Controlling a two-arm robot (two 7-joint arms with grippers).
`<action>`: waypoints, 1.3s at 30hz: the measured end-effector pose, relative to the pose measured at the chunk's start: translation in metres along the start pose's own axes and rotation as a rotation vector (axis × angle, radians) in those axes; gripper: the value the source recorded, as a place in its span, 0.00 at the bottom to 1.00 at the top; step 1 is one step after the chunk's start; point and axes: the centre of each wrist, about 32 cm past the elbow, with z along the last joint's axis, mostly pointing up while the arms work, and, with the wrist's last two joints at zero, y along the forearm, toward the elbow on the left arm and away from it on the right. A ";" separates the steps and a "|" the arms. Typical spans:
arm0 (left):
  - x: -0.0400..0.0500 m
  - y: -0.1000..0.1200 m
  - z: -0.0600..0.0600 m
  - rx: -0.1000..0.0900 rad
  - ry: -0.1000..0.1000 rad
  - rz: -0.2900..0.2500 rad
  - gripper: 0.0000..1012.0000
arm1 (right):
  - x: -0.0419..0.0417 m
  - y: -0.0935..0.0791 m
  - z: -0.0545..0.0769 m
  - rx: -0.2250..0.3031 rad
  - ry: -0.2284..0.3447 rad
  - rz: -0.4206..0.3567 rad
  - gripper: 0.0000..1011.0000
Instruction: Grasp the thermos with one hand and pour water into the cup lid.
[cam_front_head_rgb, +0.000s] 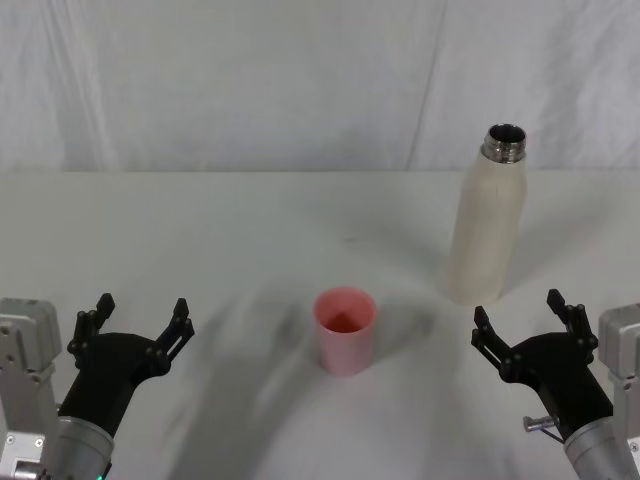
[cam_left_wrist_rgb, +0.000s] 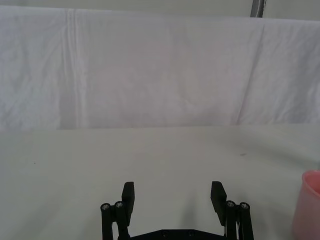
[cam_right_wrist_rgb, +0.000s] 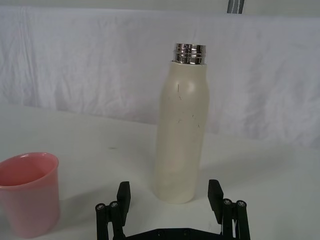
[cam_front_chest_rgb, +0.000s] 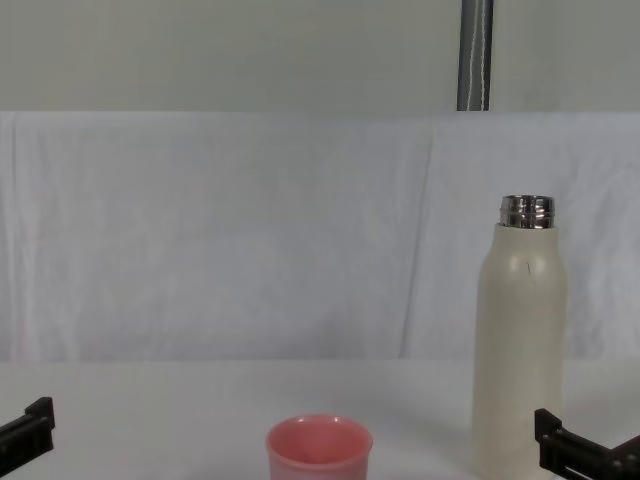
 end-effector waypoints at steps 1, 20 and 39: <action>0.0000 0.000 0.000 0.000 0.000 0.000 0.99 | 0.0000 0.000 0.000 0.000 0.000 0.000 0.99; 0.0000 0.000 0.000 0.000 0.000 0.000 0.99 | 0.0000 0.000 0.000 0.000 0.000 0.000 0.99; 0.0000 0.000 0.000 0.000 0.000 0.000 0.99 | 0.0000 0.000 0.000 0.000 0.000 0.000 0.99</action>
